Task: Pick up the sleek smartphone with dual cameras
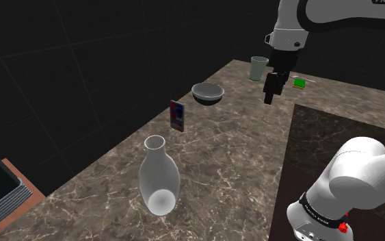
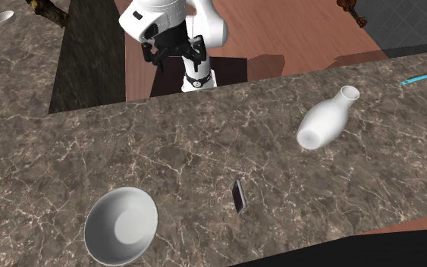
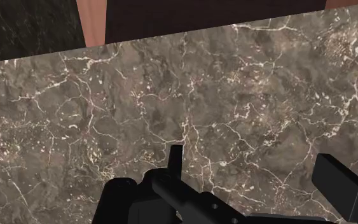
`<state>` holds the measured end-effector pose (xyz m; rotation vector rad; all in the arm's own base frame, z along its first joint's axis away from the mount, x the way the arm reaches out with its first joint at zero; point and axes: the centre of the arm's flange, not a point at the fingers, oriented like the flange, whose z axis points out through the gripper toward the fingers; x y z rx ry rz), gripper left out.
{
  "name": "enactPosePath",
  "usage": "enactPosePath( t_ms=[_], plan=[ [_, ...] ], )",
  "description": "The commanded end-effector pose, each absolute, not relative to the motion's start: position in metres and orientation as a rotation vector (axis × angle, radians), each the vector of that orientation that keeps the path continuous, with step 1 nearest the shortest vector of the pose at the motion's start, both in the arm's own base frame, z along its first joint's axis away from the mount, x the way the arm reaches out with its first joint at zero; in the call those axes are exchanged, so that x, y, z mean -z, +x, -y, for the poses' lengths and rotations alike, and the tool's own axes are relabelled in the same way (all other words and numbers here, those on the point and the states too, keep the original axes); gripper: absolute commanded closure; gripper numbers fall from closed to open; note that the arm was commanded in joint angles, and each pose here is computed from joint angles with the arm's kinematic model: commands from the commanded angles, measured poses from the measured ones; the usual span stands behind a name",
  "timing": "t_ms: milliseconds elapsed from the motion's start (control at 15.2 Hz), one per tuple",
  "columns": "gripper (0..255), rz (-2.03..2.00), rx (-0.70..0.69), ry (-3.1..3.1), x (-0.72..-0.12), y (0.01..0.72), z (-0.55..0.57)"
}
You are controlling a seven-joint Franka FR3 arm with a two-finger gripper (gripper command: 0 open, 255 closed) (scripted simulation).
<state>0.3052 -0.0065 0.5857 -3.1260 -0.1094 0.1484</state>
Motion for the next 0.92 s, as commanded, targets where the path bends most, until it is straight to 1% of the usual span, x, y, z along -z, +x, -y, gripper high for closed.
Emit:
enactPosePath(
  t_ms=[0, 858],
  plan=[
    [0, 0.109, -0.148, -3.126, -0.586, 0.305, 0.006],
    [0, 0.016, -0.279, -3.178, -0.557, 0.457, -0.099]
  ],
)
